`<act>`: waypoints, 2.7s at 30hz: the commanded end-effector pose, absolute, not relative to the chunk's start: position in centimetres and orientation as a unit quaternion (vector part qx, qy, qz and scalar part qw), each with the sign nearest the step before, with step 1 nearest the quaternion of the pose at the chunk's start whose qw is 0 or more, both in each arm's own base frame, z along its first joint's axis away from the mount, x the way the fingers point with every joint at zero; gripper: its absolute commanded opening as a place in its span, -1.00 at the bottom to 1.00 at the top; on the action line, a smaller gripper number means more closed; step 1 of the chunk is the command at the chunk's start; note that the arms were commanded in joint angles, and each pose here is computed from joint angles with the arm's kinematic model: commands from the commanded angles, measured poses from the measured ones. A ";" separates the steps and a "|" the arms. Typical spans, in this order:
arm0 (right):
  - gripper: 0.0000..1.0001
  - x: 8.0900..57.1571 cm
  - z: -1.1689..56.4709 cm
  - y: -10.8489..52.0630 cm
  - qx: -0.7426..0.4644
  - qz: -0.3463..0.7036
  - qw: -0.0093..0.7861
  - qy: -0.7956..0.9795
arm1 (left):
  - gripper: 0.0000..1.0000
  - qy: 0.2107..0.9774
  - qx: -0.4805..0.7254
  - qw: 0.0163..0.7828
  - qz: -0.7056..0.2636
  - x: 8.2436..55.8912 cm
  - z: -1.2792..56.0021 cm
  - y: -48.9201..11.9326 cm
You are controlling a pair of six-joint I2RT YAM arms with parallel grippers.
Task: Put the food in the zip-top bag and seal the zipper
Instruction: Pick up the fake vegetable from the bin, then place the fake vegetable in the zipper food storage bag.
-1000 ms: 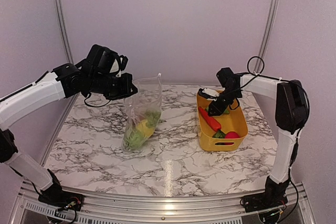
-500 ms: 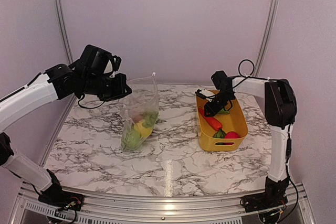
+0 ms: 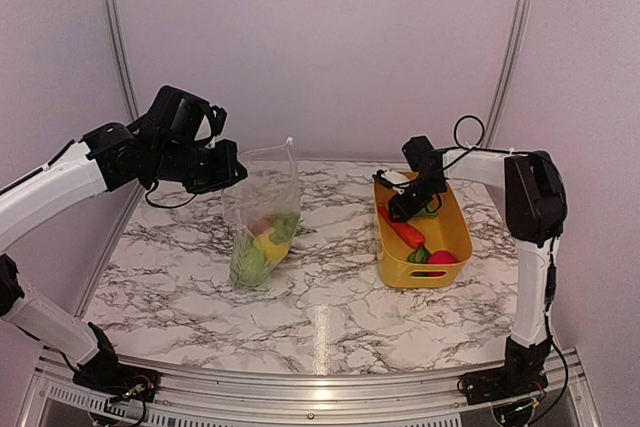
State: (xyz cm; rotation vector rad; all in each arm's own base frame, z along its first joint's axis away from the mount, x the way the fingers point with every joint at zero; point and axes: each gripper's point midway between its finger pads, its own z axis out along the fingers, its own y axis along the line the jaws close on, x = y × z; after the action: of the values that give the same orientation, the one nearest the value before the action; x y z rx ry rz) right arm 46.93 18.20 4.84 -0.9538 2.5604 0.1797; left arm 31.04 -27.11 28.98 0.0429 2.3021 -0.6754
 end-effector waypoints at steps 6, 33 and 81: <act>-0.09 44.8 8.1 17.3 -0.336 0.060 0.216 0.915 | -1.00 0.894 0.010 0.359 -0.267 30.8 28.3 -26.9; -0.39 40.3 5.3 14.4 -0.347 0.047 0.164 0.922 | -1.00 0.889 0.006 0.366 -0.275 30.7 28.4 -26.7; -0.88 34.7 36.7 29.1 -0.720 -0.283 0.477 0.417 | -1.00 0.886 0.045 0.354 -0.295 32.0 28.4 -29.7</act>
State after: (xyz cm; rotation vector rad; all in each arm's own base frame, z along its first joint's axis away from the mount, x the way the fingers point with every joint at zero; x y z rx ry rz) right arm 34.06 29.76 33.77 -1.7603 1.2585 -0.4071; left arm 31.95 -29.84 27.80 0.1179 2.3069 -0.7516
